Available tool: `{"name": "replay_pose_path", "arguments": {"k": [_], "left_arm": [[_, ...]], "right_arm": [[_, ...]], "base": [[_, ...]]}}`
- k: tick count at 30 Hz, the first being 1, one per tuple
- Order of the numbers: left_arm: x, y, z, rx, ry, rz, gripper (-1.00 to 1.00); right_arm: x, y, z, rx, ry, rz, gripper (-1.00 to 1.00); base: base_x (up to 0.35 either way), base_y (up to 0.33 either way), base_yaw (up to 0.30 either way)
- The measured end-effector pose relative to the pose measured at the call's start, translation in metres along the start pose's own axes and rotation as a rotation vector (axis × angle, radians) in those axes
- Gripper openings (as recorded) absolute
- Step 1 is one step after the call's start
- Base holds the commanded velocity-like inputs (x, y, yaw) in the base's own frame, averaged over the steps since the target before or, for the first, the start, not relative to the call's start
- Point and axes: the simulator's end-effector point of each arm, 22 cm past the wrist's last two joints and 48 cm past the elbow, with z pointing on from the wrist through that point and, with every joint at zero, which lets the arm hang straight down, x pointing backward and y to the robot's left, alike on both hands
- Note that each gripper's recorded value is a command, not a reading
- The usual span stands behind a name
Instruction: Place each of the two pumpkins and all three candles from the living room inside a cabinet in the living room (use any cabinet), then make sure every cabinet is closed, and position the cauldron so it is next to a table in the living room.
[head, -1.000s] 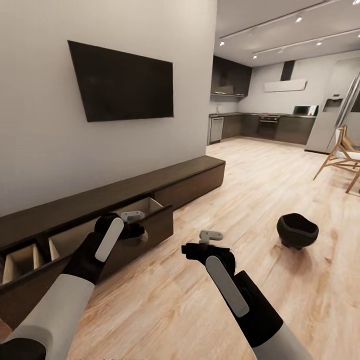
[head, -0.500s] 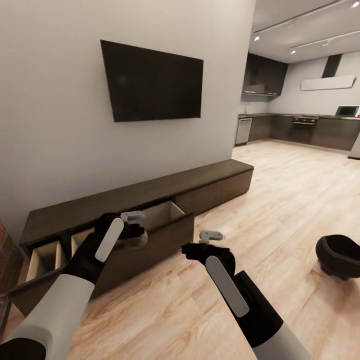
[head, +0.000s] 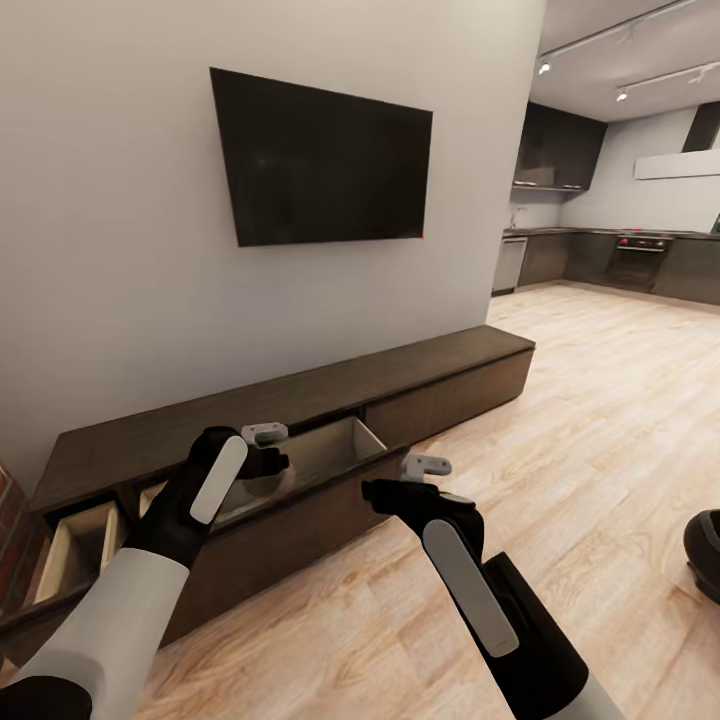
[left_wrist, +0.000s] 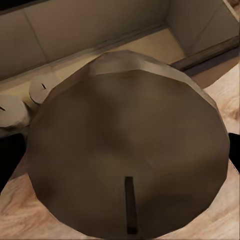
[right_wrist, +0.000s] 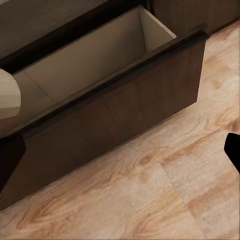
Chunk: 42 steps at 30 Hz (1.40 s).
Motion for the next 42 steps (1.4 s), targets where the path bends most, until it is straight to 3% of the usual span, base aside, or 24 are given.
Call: {"name": "replay_pose_path", "arguments": {"k": [5,10,12,15,19,27,39,42], "left_arm": [[0.0,0.0,0.0,0.005,0.002,-0.004,-1.0],[0.001,-0.001,0.001,0.007,0.004,-0.005,-1.0],[0.001,-0.001,0.001,0.008,0.004,-0.006,-1.0],[0.0,-0.001,0.001,0.009,0.002,-0.006,-1.0],[0.001,-0.001,0.001,0.009,0.004,-0.005,-1.0],[0.001,-0.001,0.001,0.009,0.004,-0.005,-1.0],[0.001,-0.001,0.001,0.007,0.005,-0.005,-1.0],[0.002,-0.001,0.002,0.007,0.007,-0.005,-1.0]], "right_arm": [[0.0,-0.006,-0.001,0.008,-0.004,0.018,1.0],[-0.019,-0.051,0.0,0.068,-0.031,0.128,1.0],[-0.023,-0.081,-0.001,0.11,-0.041,0.193,1.0],[-0.026,-0.146,-0.006,0.202,-0.058,0.336,1.0],[-0.023,-0.215,-0.02,0.299,-0.087,0.495,1.0],[-0.019,-0.256,-0.032,0.361,-0.109,0.59,1.0],[-0.017,-0.265,-0.035,0.371,-0.116,0.619,1.0],[-0.013,-0.288,-0.043,0.405,-0.132,0.679,1.0]], "base": [[0.268,0.118,0.001],[0.198,0.159,0.0],[0.082,0.06,0.0],[0.037,0.027,0.0],[0.01,0.007,0.0],[0.001,0.001,0.0],[0.023,0.0,0.0],[0.128,0.0,0.0]]}}
